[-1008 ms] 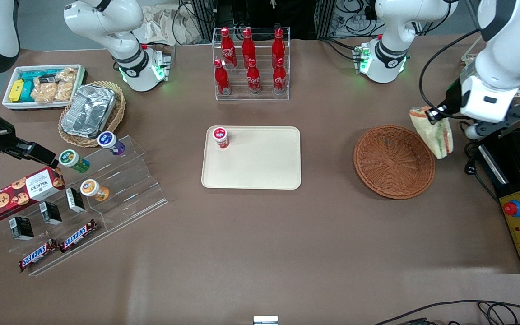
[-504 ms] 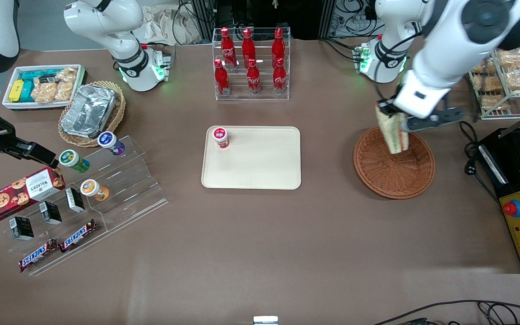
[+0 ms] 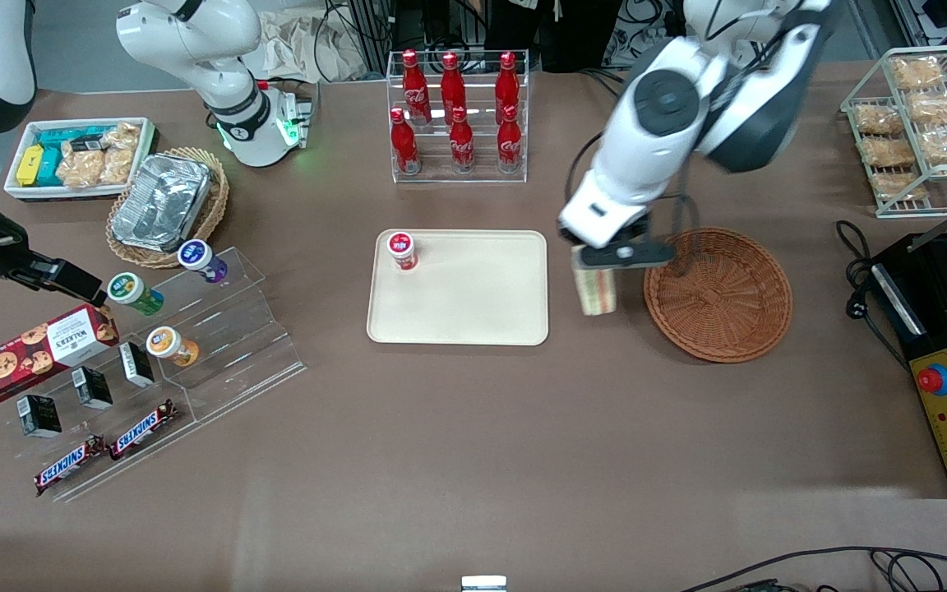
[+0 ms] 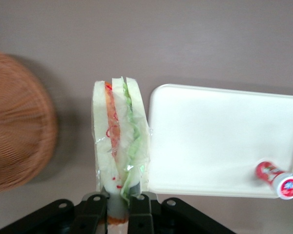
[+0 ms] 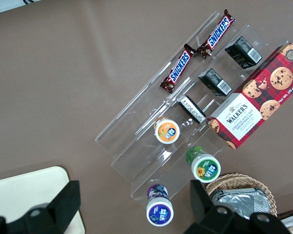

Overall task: Place sandwich from basket to tray
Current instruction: 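Carry the sandwich over to the cream tray and lower it, then open the left gripper to release the sandwich on the tray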

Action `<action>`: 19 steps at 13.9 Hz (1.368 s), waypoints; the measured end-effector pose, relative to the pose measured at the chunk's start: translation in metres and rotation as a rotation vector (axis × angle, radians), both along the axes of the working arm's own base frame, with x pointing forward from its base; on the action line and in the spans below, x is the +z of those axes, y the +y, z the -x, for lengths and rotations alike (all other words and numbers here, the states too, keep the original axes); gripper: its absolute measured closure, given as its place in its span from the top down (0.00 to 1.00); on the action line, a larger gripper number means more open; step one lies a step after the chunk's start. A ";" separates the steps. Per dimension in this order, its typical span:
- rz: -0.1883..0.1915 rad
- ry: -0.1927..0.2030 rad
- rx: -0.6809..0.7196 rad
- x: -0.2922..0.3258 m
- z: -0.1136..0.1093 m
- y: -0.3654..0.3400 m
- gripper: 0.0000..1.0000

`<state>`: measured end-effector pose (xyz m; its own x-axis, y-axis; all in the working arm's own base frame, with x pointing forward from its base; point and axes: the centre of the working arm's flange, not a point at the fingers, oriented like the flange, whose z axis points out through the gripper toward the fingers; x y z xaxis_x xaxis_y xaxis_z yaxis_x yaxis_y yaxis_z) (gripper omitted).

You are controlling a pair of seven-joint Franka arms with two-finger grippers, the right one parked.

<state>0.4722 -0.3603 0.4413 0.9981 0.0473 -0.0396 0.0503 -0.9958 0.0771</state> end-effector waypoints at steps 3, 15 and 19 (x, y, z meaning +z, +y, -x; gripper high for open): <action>0.054 -0.028 -0.004 -0.050 0.012 -0.043 0.16; 0.013 -0.038 -0.064 -0.183 0.057 -0.059 0.16; 0.005 -0.049 -0.075 -0.184 0.061 -0.063 0.16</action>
